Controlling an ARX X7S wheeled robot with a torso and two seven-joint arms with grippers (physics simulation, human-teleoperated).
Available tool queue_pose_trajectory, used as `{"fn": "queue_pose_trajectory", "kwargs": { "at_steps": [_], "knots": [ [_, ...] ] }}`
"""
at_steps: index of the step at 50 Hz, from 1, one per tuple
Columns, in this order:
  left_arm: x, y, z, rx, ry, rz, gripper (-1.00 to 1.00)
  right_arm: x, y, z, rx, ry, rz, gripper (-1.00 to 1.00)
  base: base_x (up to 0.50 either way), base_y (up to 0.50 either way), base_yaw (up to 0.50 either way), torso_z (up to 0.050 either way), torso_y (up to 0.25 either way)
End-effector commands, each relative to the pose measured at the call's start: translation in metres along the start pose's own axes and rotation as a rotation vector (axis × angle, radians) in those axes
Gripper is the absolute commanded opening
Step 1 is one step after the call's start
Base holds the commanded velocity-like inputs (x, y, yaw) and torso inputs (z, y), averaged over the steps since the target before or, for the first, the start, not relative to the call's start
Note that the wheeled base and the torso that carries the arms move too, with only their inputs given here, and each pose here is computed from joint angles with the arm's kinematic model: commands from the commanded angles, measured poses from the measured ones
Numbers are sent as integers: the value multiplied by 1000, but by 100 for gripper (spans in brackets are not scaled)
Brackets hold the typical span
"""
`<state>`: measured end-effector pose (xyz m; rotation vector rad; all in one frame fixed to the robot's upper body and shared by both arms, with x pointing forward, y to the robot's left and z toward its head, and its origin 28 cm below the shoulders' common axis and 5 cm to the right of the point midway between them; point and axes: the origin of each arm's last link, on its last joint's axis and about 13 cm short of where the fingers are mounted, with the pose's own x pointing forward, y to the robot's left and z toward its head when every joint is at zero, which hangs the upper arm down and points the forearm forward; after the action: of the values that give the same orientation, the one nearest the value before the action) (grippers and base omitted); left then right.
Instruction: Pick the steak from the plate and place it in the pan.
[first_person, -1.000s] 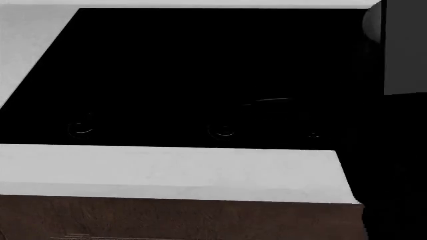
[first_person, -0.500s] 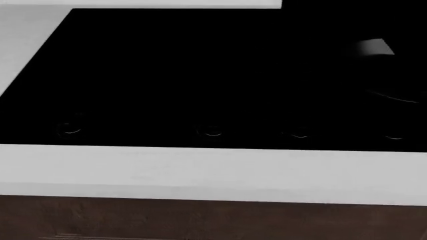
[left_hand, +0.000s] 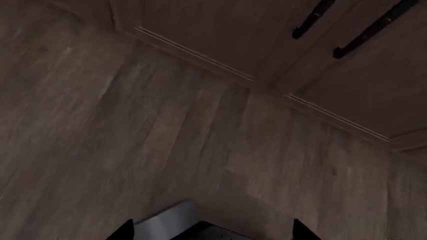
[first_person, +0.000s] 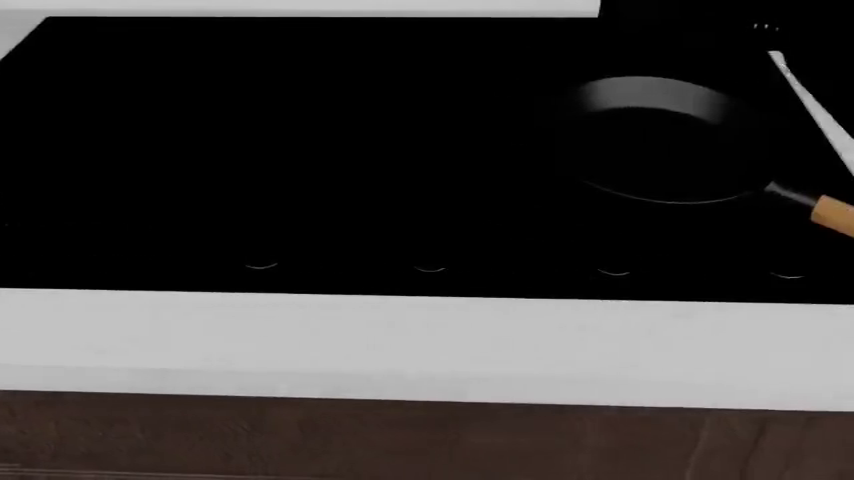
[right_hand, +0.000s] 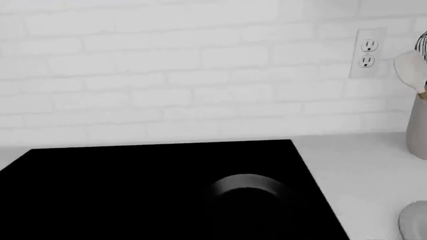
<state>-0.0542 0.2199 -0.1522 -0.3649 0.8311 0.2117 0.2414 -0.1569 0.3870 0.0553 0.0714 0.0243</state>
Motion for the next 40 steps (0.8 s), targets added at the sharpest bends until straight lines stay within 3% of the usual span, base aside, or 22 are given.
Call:
{"fn": "queue_pose_trajectory", "kwargs": {
  "at_steps": [1, 40],
  "knots": [
    [-1, -3, -2, -5, 2, -3, 100, -1, -2, -4, 10, 0, 17, 100, 0, -449, 0, 0, 0],
    [-1, -3, -2, -16, 0, -7, 100, 3, 3, -16, -32, 11, 79, 100, 0, -481, 0, 0, 0]
  ]
}}
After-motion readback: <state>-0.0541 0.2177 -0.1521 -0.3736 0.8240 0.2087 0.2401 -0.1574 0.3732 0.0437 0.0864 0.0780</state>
